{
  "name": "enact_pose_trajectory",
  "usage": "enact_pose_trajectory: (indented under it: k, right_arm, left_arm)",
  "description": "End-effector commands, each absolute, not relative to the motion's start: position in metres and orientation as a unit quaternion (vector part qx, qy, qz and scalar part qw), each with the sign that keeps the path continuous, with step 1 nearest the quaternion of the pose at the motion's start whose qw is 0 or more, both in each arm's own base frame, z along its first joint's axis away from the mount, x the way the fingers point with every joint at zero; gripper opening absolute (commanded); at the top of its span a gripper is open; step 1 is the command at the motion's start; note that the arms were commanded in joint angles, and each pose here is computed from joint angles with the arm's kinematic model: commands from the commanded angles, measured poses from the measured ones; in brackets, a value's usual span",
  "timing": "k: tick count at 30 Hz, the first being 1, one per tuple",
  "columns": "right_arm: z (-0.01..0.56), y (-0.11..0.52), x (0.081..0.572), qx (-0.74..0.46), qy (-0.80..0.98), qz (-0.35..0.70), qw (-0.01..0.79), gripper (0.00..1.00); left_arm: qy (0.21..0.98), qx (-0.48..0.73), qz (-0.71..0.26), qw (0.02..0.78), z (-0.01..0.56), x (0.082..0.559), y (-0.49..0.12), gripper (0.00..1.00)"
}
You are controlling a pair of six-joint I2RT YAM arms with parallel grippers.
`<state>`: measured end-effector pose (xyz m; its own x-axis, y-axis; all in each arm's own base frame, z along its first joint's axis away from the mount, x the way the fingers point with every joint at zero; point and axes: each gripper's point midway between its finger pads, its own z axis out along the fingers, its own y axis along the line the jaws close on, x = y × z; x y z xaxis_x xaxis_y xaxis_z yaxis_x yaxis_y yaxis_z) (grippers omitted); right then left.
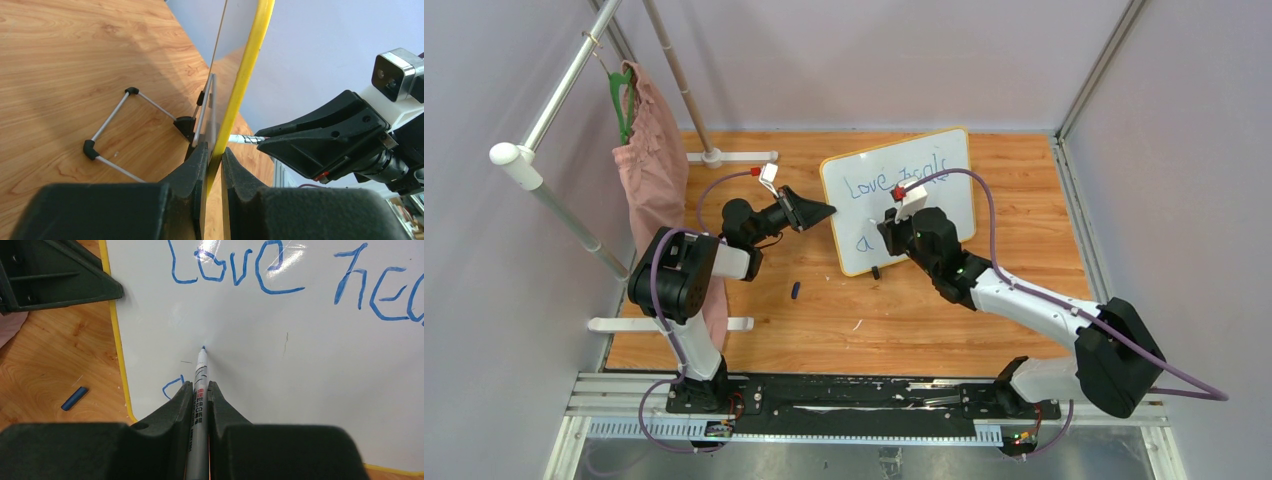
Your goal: Write a sentence on the whiteboard
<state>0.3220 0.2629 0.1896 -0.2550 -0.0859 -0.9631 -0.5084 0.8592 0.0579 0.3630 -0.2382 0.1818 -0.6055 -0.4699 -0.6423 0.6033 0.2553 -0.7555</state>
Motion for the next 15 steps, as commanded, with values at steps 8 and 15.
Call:
enact_pose_trajectory:
  k: [8,15]
  right_arm:
    - [0.159,0.255,0.304,-0.194,0.794,0.172,0.549,0.00]
    - [0.144,0.250,0.296,-0.195,0.807,0.166,0.533,0.00]
  left_arm:
    - [0.648,0.059,-0.618,0.442,0.190,0.357,-0.240,0.06]
    - [0.646,0.060,-0.618,0.444,0.193,0.356,-0.240,0.06]
